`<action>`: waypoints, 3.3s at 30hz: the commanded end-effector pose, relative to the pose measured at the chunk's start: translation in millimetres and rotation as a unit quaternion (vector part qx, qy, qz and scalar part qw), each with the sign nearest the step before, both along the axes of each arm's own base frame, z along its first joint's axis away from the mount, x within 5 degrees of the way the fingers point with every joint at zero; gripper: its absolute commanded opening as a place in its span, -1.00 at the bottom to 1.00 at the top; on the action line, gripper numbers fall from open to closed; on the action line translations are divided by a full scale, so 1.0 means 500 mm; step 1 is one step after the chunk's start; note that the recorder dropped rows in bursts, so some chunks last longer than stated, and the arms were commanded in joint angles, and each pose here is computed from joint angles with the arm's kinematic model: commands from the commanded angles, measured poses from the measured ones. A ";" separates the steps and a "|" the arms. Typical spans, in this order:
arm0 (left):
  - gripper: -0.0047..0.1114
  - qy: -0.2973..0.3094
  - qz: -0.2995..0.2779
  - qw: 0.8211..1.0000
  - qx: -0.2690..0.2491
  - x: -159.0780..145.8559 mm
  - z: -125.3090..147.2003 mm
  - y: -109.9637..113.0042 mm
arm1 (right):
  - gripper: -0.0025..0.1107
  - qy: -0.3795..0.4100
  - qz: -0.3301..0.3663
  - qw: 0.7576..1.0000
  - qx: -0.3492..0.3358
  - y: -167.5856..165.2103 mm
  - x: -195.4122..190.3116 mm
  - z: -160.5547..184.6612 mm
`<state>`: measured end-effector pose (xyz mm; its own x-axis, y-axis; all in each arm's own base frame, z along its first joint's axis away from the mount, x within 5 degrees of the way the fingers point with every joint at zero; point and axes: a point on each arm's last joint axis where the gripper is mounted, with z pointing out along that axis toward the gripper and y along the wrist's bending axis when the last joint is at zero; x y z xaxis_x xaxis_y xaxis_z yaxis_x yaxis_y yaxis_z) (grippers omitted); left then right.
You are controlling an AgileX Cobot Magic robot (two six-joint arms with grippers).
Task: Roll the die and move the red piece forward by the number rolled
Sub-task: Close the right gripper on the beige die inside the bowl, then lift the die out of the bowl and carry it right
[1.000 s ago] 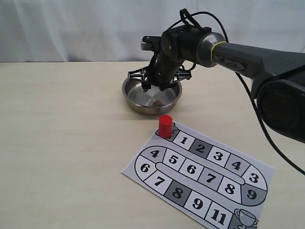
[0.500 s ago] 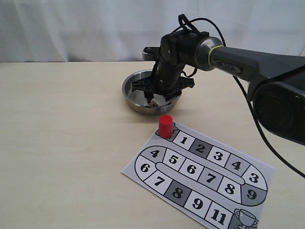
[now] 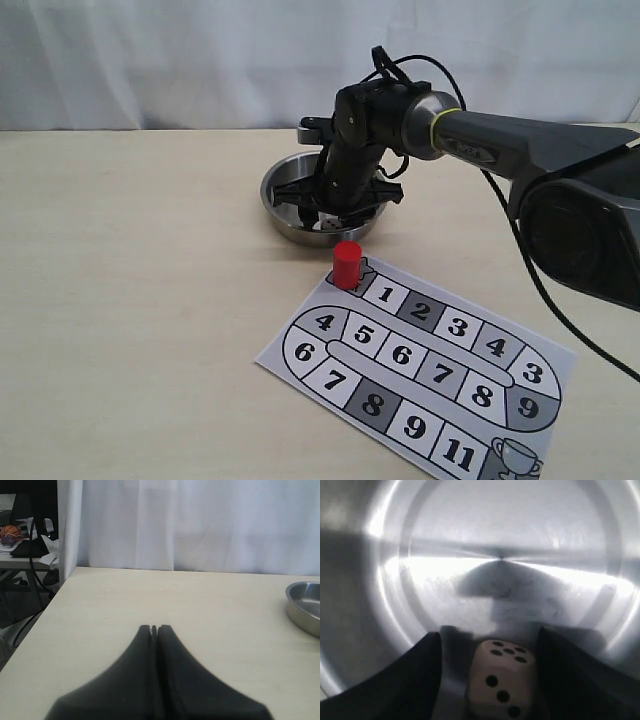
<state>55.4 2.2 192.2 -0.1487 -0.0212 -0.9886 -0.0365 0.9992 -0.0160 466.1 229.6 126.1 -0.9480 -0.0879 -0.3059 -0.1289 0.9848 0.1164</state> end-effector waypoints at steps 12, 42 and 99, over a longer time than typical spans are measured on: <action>-0.92 -0.005 0.000 1.000 -0.002 0.000 0.001 0.000 | 0.00 0.004 0.002 1.000 -0.007 -0.002 0.007 0.053; -0.92 -0.002 0.000 1.000 -0.003 0.000 0.000 0.000 | -0.88 -0.013 -0.019 1.000 0.007 -0.025 0.035 0.045; -0.92 -0.002 0.000 1.000 -0.003 0.000 0.000 0.000 | -0.89 -0.008 -0.076 0.990 -0.117 -0.457 -0.236 0.136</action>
<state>55.4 2.2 192.2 -0.1487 -0.0212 -0.9886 -0.0365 0.9992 -0.0160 353.1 17.9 201.4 -0.9557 -0.0526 -0.2894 -0.0207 0.9935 -0.1122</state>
